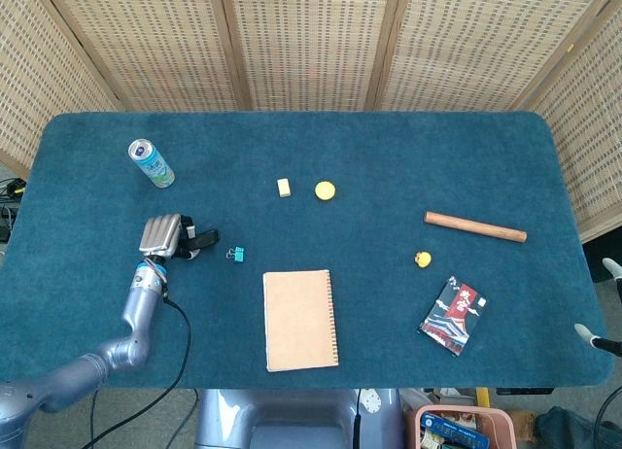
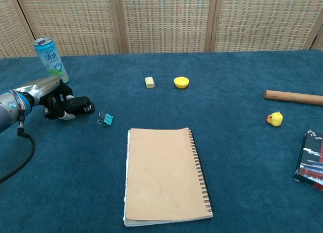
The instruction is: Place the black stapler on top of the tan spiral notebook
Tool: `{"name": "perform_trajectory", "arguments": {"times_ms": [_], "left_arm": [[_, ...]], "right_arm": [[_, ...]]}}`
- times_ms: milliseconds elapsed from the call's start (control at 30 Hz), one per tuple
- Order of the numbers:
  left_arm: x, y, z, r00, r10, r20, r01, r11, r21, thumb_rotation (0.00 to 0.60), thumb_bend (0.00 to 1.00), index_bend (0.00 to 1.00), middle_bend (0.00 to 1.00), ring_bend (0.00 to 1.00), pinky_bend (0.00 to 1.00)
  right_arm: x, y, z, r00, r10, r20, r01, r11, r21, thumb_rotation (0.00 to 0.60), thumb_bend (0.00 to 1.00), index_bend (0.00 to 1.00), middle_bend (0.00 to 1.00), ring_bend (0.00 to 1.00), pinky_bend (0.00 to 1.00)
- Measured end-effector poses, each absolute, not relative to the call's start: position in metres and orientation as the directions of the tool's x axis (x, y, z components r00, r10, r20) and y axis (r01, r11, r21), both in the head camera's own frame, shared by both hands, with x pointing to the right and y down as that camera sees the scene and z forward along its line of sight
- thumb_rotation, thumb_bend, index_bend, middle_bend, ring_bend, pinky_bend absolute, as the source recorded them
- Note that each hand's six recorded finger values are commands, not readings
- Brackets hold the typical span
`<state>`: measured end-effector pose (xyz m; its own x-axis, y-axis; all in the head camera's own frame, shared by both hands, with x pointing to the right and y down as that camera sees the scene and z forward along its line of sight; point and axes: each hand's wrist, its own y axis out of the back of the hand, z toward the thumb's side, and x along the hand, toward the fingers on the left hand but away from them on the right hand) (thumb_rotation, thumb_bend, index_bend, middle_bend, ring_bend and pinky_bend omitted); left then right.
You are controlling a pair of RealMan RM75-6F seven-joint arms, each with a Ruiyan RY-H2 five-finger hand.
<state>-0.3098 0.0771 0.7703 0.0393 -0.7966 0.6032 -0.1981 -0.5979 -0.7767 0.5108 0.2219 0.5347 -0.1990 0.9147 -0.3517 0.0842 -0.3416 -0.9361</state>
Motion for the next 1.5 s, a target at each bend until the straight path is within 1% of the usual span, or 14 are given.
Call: {"name": "perform_trajectory", "arguments": {"times_ms": [267, 367, 467, 567, 667, 700, 767, 900, 1167, 1333, 1400, 1433, 1467, 1500], "left_arm": [[-0.3, 0.073, 0.748, 0.096, -0.825, 0.557, -0.254, -0.562, -0.787, 0.6, 0.25, 0.68, 0.55, 0.49, 0.56], [-0.287, 0.075, 0.734, 0.154, -0.825, 0.544, -0.274, -0.565, -0.779, 0.6, 0.25, 0.68, 0.54, 0.49, 0.56], [-0.268, 0.082, 0.715, 0.242, -0.813, 0.53, -0.283, -0.582, -0.763, 0.6, 0.25, 0.68, 0.53, 0.49, 0.55], [-0.241, 0.095, 0.692, 0.356, -0.779, 0.516, -0.271, -0.614, -0.741, 0.6, 0.25, 0.68, 0.53, 0.49, 0.52], [-0.206, 0.114, 0.668, 0.486, -0.721, 0.494, -0.222, -0.648, -0.729, 0.6, 0.25, 0.68, 0.52, 0.49, 0.51], [-0.192, 0.121, 0.66, 0.532, -0.693, 0.486, -0.191, -0.658, -0.728, 0.6, 0.25, 0.68, 0.52, 0.49, 0.51], [-0.174, 0.13, 0.654, 0.585, -0.652, 0.483, -0.136, -0.665, -0.734, 0.6, 0.25, 0.68, 0.52, 0.49, 0.51], [-0.137, 0.146, 0.657, 0.655, -0.565, 0.501, -0.018, -0.675, -0.738, 0.6, 0.25, 0.67, 0.51, 0.49, 0.51], [-0.094, 0.17, 0.682, 0.661, -0.464, 0.589, 0.101, -0.723, -0.683, 0.6, 0.25, 0.65, 0.49, 0.49, 0.49], [-0.075, 0.178, 0.694, 0.664, -0.419, 0.619, 0.171, -0.721, -0.671, 0.6, 0.25, 0.64, 0.48, 0.49, 0.41], [-0.071, 0.179, 0.698, 0.663, -0.408, 0.628, 0.193, -0.717, -0.669, 0.6, 0.25, 0.61, 0.46, 0.47, 0.37], [-0.068, 0.18, 0.7, 0.662, -0.401, 0.633, 0.207, -0.714, -0.669, 0.6, 0.23, 0.54, 0.4, 0.4, 0.31], [-0.066, 0.181, 0.702, 0.661, -0.398, 0.636, 0.216, -0.711, -0.669, 0.6, 0.19, 0.41, 0.28, 0.28, 0.22], [-0.064, 0.182, 0.703, 0.659, -0.396, 0.64, 0.223, -0.709, -0.669, 0.6, 0.16, 0.3, 0.19, 0.19, 0.16]], "right_arm": [[0.51, 0.222, 0.535, -0.198, 0.914, -0.354, 0.085, -0.344, -0.935, 0.6, 0.0, 0.0, 0.0, 0.0, 0.0], [0.51, 0.222, 0.534, -0.198, 0.915, -0.353, 0.086, -0.342, -0.936, 0.6, 0.0, 0.0, 0.0, 0.0, 0.0], [0.509, 0.223, 0.533, -0.198, 0.915, -0.352, 0.086, -0.342, -0.936, 0.6, 0.0, 0.0, 0.0, 0.0, 0.0], [0.509, 0.223, 0.533, -0.201, 0.914, -0.353, 0.086, -0.342, -0.936, 0.6, 0.0, 0.0, 0.0, 0.0, 0.0], [0.509, 0.223, 0.533, -0.202, 0.912, -0.356, 0.087, -0.345, -0.934, 0.6, 0.0, 0.0, 0.0, 0.0, 0.0], [0.509, 0.223, 0.533, -0.202, 0.912, -0.357, 0.087, -0.346, -0.934, 0.6, 0.0, 0.0, 0.0, 0.0, 0.0], [0.509, 0.223, 0.533, -0.201, 0.912, -0.357, 0.086, -0.347, -0.934, 0.6, 0.0, 0.0, 0.0, 0.0, 0.0], [0.51, 0.223, 0.533, -0.204, 0.911, -0.357, 0.084, -0.347, -0.934, 0.6, 0.0, 0.0, 0.0, 0.0, 0.0], [0.513, 0.224, 0.533, -0.213, 0.909, -0.358, 0.086, -0.348, -0.934, 0.6, 0.0, 0.0, 0.0, 0.0, 0.0], [0.514, 0.224, 0.534, -0.217, 0.907, -0.361, 0.086, -0.35, -0.933, 0.6, 0.0, 0.0, 0.0, 0.0, 0.0], [0.515, 0.224, 0.534, -0.22, 0.907, -0.359, 0.088, -0.348, -0.933, 0.6, 0.0, 0.0, 0.0, 0.0, 0.0], [0.515, 0.224, 0.533, -0.222, 0.907, -0.359, 0.088, -0.348, -0.933, 0.6, 0.0, 0.0, 0.0, 0.0, 0.0], [0.516, 0.224, 0.533, -0.223, 0.906, -0.359, 0.088, -0.348, -0.933, 0.6, 0.0, 0.0, 0.0, 0.0, 0.0], [0.517, 0.224, 0.534, -0.225, 0.905, -0.36, 0.088, -0.349, -0.933, 0.6, 0.0, 0.0, 0.0, 0.0, 0.0]]}}
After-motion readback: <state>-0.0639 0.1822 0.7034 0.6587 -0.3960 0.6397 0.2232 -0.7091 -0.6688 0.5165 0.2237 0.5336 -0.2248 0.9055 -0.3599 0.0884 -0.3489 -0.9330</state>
